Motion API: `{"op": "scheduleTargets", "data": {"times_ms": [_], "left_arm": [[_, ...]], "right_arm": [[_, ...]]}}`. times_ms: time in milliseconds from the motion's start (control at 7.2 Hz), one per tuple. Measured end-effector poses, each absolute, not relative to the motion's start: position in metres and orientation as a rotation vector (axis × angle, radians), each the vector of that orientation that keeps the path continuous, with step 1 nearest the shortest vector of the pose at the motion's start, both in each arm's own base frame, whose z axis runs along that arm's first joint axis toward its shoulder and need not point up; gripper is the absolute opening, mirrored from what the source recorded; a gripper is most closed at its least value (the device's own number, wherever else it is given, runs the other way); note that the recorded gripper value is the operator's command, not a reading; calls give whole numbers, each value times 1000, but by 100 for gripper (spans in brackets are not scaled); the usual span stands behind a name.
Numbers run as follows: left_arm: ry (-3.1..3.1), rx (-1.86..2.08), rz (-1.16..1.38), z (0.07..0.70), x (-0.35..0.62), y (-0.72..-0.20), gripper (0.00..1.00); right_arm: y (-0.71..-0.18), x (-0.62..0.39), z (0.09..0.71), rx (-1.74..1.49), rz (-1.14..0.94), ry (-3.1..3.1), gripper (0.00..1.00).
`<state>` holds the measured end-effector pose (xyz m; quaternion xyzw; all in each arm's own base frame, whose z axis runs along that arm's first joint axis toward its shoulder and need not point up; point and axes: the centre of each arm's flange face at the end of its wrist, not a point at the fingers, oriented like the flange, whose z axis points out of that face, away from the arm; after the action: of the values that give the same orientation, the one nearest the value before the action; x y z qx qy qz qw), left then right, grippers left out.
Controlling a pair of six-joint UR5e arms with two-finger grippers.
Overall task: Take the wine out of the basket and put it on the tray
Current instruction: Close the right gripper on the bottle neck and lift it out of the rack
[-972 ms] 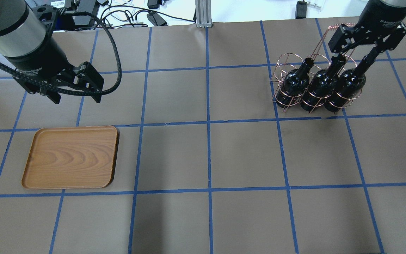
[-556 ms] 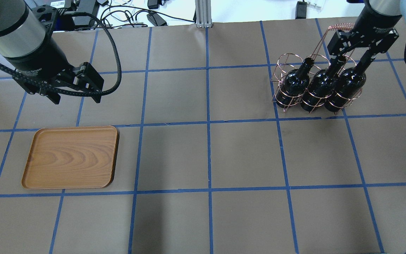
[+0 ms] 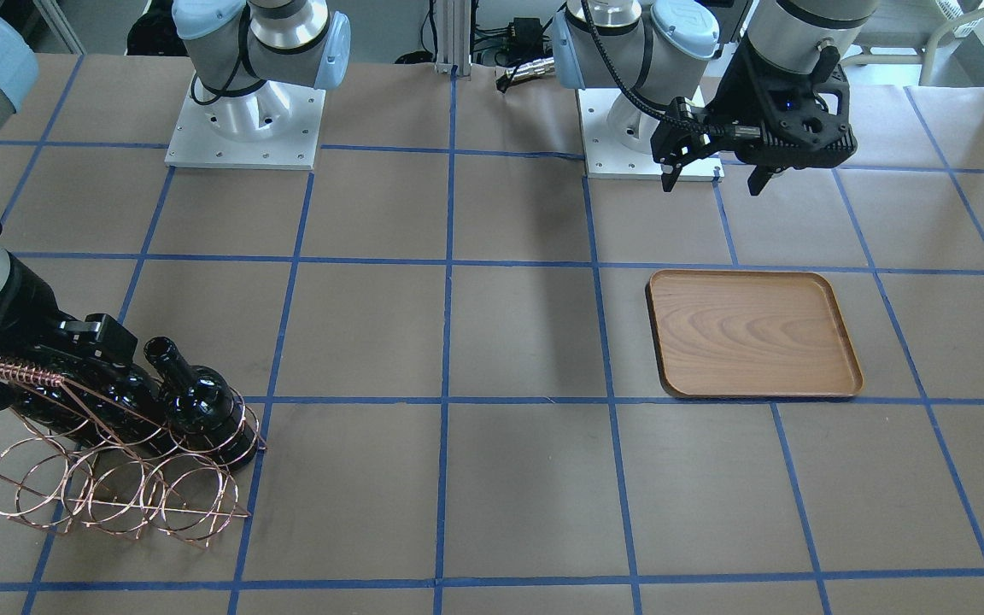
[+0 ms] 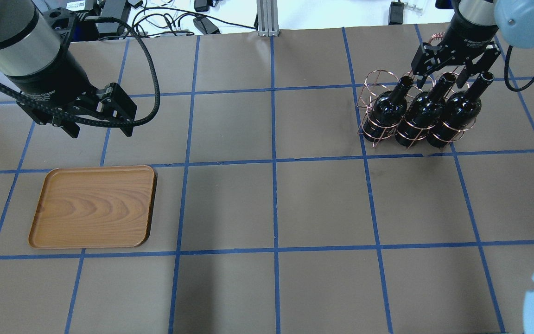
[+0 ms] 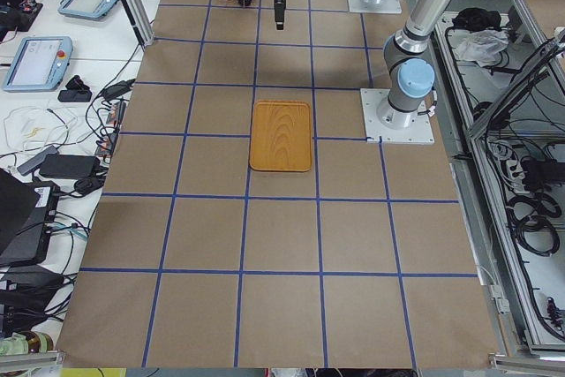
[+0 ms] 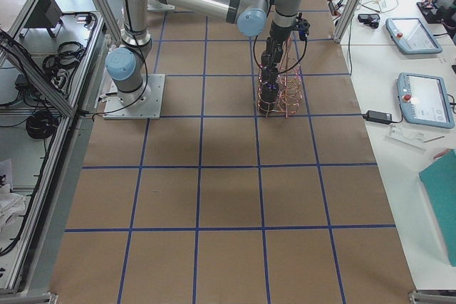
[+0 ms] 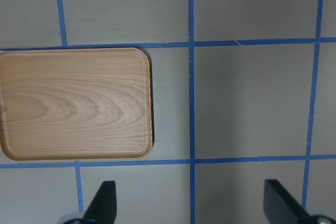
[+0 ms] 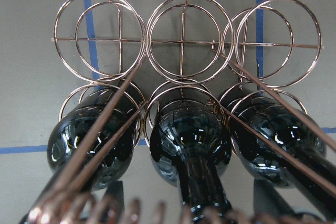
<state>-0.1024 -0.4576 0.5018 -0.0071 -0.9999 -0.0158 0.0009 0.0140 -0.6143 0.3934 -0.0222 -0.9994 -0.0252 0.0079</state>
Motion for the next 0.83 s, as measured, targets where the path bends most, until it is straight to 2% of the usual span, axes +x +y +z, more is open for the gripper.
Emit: {"op": "scheduleTargets", "data": {"times_ms": [139,278,556,833], "left_arm": [[-3140,-22,-50,502,-102,-458,100],[-3141,-21,-51,502,-102,-458,100],[-3141,-21,-51,502,-102,-458,100],[-3141,-19,-51,502,-102,-458,100]], "right_arm": [[-613,14,392,-63,-90,-3118,50],[-612,14,392,-61,-103,-3115,24],[-611,14,392,-50,-120,-3113,4],[-609,13,394,-25,-136,-3111,0]]}}
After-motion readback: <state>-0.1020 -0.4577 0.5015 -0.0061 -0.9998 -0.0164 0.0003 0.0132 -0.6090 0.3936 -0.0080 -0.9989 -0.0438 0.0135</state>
